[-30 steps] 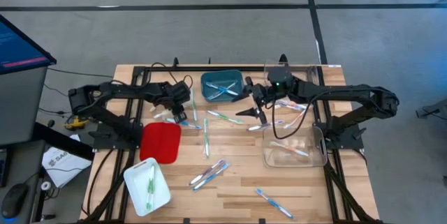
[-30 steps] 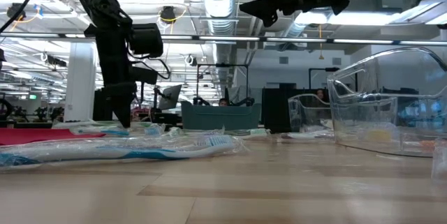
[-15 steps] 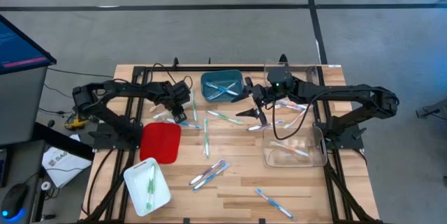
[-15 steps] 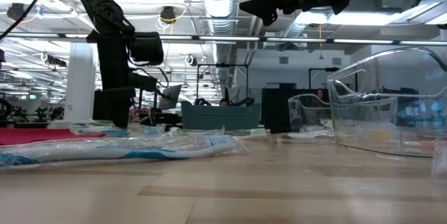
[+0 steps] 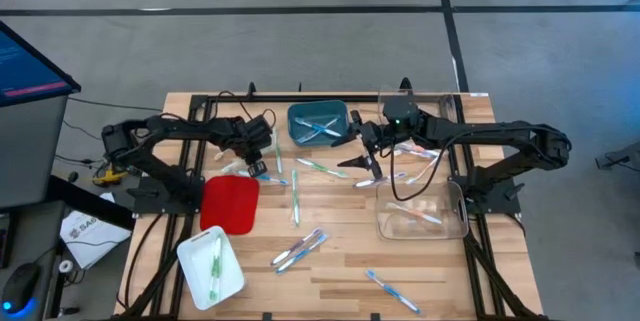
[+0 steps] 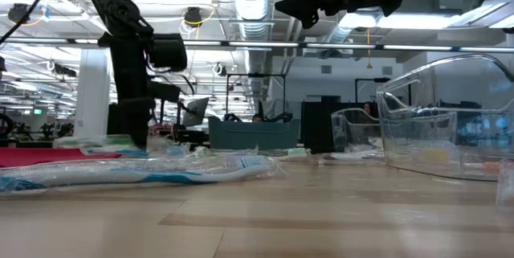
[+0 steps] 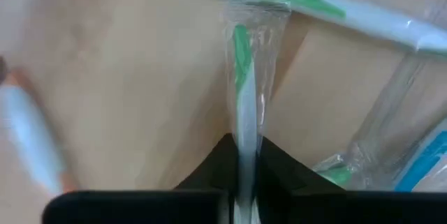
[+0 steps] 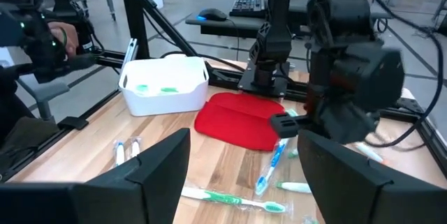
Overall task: Pick & Place Toothbrushes
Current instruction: Put the green toothbrush into the white bin
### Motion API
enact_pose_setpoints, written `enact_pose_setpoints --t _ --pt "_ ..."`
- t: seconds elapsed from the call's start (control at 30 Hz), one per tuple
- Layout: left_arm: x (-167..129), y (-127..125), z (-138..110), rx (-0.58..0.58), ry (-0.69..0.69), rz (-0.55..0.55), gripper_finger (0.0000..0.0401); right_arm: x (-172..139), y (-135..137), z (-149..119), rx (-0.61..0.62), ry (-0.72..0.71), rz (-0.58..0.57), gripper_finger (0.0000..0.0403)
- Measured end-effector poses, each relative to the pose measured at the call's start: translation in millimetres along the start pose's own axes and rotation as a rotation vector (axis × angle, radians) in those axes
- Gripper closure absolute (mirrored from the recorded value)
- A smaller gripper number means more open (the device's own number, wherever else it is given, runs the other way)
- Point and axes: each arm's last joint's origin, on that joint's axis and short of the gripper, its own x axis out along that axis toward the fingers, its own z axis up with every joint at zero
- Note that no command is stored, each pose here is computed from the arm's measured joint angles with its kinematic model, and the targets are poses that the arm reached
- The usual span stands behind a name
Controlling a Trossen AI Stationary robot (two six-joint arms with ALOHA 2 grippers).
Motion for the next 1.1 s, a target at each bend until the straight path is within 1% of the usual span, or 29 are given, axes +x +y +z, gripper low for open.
enact_pose_setpoints --t 0.17,0.27,0.5,0.6,0.77,0.87,1.0,1.1 --pt "-13 2 1 -0.012 -0.06 0.021 0.0377 1 2 1 -0.003 -0.003 0.006 0.0143" --pt "-20 3 1 -0.022 -0.09 0.035 0.0383 2 4 2 -0.008 -0.009 0.012 0.0143" --pt "-41 5 1 -0.094 -0.19 0.024 0.0383 4 8 4 -0.028 -0.021 0.027 0.0143" --pt "-52 5 0 -0.108 -0.256 -0.018 0.0383 6 12 4 -0.059 -0.024 0.04 0.0143" --pt "-73 4 2 -0.13 -0.393 -0.115 0.0383 10 19 9 -0.084 -0.057 0.063 0.0143" --pt "-81 4 2 -0.141 -0.453 -0.161 0.0383 12 24 11 -0.095 -0.073 0.078 0.0143" --pt "-89 2 4 -0.128 -0.516 -0.207 0.0383 15 30 12 -0.098 -0.071 0.1 0.0143" --pt "-93 -2 7 -0.105 -0.569 -0.243 0.0383 17 35 12 -0.142 -0.07 0.116 0.0143"
